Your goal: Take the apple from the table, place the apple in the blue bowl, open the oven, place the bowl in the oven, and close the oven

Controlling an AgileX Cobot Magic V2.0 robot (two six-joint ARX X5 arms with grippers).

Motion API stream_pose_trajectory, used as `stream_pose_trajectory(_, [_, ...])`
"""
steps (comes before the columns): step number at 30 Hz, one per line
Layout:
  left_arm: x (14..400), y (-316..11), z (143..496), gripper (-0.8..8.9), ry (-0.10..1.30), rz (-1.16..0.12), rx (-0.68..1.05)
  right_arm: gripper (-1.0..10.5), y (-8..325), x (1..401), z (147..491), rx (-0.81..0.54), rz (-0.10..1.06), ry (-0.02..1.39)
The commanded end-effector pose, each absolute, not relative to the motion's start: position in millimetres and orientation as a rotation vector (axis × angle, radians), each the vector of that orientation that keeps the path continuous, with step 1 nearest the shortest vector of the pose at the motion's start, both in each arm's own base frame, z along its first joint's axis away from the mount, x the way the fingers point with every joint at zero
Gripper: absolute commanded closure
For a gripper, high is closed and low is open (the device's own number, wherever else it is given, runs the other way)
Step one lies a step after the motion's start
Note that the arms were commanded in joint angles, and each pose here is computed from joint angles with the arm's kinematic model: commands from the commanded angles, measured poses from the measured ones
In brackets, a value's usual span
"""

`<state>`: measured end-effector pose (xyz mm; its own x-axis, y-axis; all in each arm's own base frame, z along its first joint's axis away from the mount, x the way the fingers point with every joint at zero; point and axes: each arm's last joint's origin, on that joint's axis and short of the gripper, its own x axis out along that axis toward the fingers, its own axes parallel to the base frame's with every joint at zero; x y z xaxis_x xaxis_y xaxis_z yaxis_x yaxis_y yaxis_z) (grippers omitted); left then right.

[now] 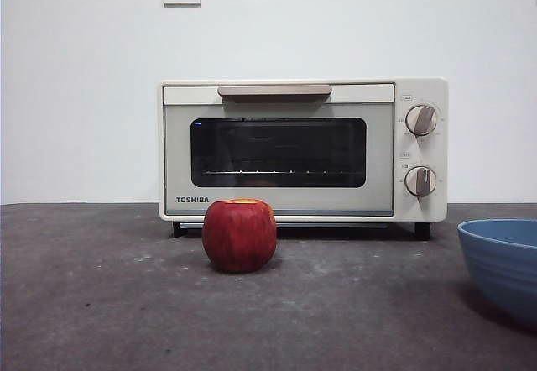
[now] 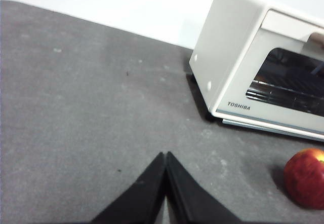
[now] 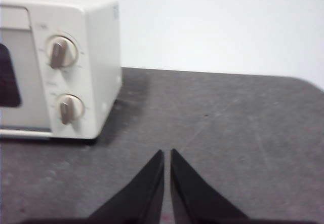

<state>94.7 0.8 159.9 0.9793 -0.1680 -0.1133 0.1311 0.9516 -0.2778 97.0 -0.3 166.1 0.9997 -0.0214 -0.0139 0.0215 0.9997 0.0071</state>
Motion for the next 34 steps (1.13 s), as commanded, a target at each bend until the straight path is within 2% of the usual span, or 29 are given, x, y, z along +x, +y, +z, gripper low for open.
stream_pose_trajectory(1, [96,1,154,8.06,0.146,-0.147,-0.290,9.4,0,97,166,0.139,-0.023,0.004])
stream_pose_trajectory(6, [95,1,162,8.06,0.130,-0.146,-0.352,9.4,0,96,172,0.245,-0.008,-0.019])
stream_pose_trajectory(11, [91,0,176,8.06,0.118,-0.164,-0.421,9.4,3,90,196,0.342,0.093,-0.057])
stream_pose_trajectory(16, [87,-2,196,8.06,0.155,-0.223,-0.452,9.4,4,83,224,0.362,0.137,0.027])
stream_pose_trajectory(21, [87,-5,230,8.06,0.193,-0.312,-0.457,9.4,8,87,250,0.350,0.241,0.151])
stream_pose_trajectory(27, [96,-8,271,8.06,0.328,-0.432,-0.415,9.4,16,104,286,0.290,0.440,0.341])
stream_pose_trajectory(34, [108,-18,304,8.06,0.488,-0.623,-0.378,9.4,33,121,319,0.088,0.646,0.536])
